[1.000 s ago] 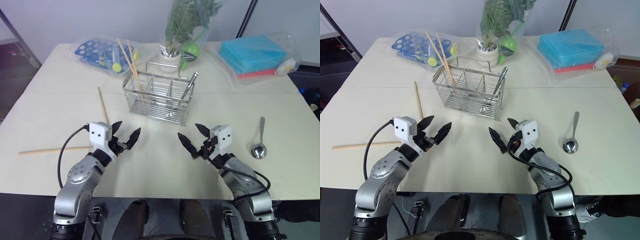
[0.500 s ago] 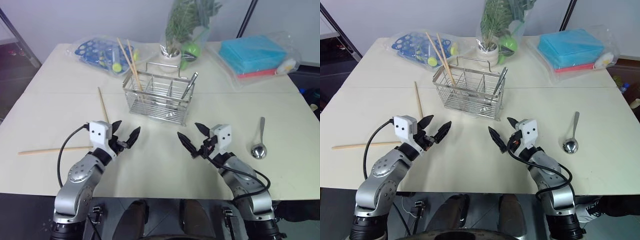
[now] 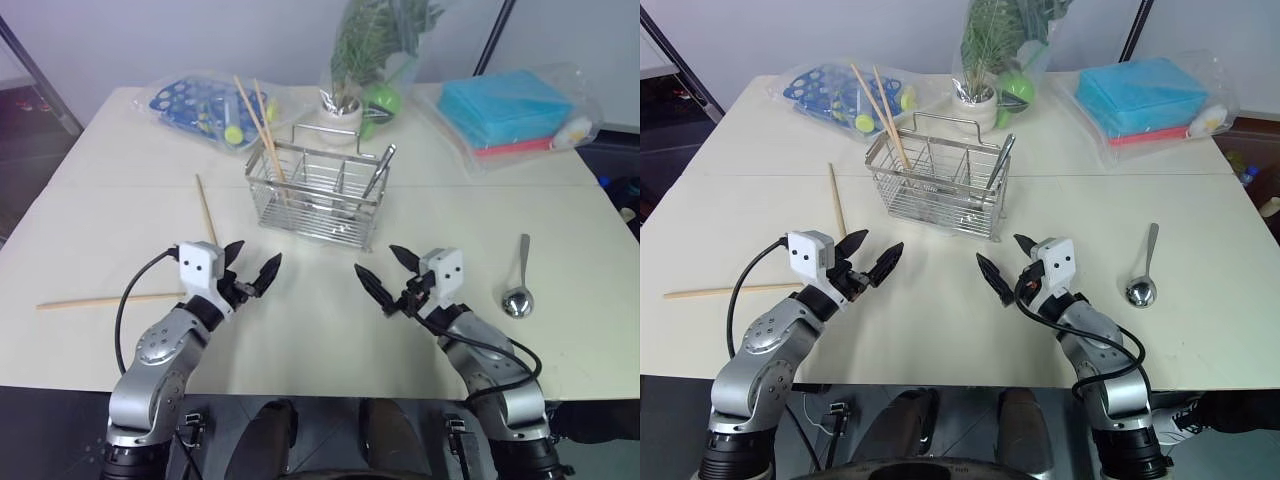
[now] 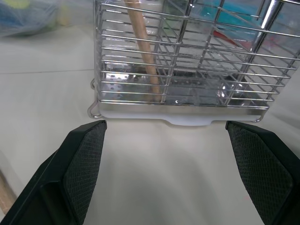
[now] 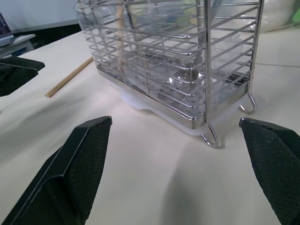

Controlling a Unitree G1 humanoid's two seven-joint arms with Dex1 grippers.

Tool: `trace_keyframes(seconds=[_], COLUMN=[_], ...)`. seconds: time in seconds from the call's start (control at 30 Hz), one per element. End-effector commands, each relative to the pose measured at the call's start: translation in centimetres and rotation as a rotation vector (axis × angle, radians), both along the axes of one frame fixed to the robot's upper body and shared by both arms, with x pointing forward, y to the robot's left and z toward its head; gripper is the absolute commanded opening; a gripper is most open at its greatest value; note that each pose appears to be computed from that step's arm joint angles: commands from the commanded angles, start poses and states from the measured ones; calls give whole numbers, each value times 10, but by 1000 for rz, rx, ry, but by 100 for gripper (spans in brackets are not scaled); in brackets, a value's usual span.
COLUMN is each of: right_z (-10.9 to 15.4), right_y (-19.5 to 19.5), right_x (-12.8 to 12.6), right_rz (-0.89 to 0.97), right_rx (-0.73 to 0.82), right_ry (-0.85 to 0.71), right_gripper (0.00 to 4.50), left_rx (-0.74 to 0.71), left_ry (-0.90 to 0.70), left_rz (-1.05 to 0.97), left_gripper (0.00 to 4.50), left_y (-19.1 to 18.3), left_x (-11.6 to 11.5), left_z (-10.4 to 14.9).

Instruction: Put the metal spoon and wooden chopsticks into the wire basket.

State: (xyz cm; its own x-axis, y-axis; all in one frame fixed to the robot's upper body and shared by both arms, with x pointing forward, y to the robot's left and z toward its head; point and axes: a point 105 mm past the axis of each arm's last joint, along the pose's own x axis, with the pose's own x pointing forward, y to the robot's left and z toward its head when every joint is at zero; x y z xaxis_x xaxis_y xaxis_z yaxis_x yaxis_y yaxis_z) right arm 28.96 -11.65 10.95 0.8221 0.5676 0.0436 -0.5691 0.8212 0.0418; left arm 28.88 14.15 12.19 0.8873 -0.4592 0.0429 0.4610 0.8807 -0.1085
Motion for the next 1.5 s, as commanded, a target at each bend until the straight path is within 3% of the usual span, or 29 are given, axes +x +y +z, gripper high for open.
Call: trace_keyframes(seconds=[0.03, 0.37, 0.53, 0.77, 1.17, 1.5], right_z=[6, 6, 9, 24, 61, 65], right_y=[2, 4, 7, -4, -100, -193], right_x=[1, 5, 8, 12, 13, 6], right_rz=[11, 28, 52, 22, -301, -697], right_rx=[7, 4, -15, -72, -284, -288], right_ry=[-22, -19, -23, 6, 124, 289], right_gripper=[450, 450, 450, 450, 450, 450], left_rx=[-3, 115, 160, 163, 110, 109], left_ry=[-58, -122, -154, -131, -169, -193], left_rz=[-16, -281, -535, -797, -907, -976], left_gripper=[428, 428, 428, 428, 428, 428], left_y=[1, -2, -17, -37, -56, -67], left_x=[1, -6, -21, -40, -35, -39], left_z=[13, 37, 55, 59, 58, 56])
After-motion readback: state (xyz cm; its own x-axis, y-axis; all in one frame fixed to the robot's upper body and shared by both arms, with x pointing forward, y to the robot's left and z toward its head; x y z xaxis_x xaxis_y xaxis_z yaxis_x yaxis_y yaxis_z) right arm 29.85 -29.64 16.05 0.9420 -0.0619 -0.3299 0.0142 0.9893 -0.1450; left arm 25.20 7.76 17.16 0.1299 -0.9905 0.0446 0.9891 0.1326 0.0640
